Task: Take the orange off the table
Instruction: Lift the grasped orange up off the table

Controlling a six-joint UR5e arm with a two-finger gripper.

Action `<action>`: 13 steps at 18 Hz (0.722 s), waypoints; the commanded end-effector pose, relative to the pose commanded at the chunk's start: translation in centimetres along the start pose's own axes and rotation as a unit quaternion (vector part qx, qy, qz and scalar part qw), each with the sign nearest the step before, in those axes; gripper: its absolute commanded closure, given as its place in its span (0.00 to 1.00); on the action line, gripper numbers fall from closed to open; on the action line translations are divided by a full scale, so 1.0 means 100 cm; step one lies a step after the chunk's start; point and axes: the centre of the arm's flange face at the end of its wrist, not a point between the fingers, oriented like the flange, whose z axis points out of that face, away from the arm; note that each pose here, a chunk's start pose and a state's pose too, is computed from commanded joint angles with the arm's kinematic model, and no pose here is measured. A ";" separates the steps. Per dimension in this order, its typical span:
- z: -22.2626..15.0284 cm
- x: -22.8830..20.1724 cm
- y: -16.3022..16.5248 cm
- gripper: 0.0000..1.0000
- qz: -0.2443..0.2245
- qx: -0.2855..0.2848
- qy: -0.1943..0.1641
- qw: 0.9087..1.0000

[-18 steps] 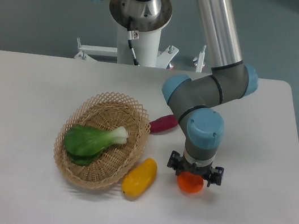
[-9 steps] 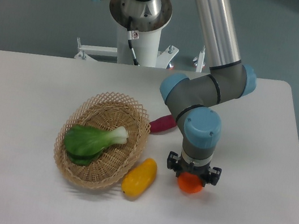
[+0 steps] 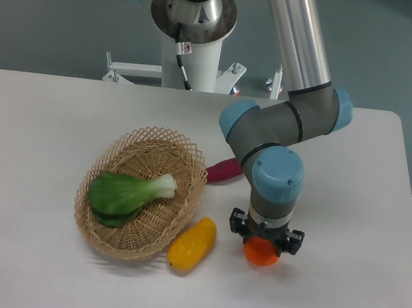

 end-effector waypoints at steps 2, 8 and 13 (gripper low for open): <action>-0.017 -0.010 -0.007 0.41 -0.003 0.015 -0.010 1.000; -0.078 -0.039 0.000 0.56 -0.004 0.082 -0.012 0.997; -0.160 -0.062 -0.014 0.56 0.047 0.076 -0.009 0.996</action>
